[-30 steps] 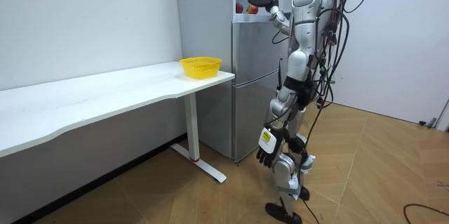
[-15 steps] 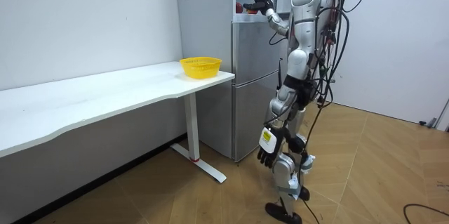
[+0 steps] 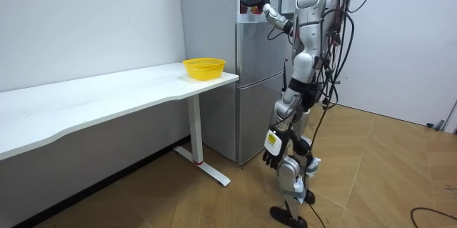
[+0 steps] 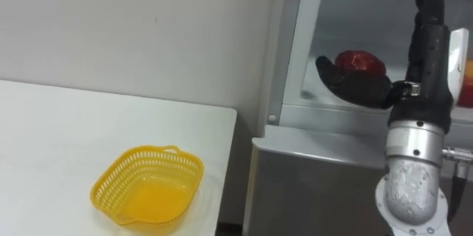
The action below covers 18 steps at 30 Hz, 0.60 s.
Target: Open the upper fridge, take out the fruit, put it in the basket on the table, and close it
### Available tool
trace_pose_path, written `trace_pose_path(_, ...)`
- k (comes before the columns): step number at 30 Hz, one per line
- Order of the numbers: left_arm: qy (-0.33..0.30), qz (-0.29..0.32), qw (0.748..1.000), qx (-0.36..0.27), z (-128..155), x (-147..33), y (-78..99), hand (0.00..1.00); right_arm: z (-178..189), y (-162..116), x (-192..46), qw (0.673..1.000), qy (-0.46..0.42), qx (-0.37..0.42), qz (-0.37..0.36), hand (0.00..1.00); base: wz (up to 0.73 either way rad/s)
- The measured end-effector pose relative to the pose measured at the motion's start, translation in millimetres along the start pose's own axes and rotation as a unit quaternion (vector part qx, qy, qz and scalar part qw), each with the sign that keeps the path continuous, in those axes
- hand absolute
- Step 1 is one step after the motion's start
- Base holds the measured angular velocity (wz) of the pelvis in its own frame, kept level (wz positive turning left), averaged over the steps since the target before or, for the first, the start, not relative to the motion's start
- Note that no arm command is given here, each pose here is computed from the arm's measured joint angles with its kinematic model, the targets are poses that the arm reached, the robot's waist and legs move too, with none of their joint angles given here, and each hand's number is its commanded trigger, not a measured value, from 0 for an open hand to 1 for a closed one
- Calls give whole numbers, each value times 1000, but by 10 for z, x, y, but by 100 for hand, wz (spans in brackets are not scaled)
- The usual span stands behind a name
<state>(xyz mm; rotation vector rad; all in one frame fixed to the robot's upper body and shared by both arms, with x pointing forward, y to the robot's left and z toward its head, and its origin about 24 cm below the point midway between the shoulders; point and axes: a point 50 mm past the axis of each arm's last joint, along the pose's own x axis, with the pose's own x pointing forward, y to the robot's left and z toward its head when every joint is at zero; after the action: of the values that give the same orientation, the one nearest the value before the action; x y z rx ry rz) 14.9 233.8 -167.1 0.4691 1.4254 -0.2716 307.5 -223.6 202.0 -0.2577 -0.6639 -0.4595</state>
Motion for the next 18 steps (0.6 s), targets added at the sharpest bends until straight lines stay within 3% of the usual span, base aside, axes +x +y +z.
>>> trace_pose_path(18,8,-9,1000,0,-4,-12,18,0,-271,40,60,996,80,6,38,0,2)
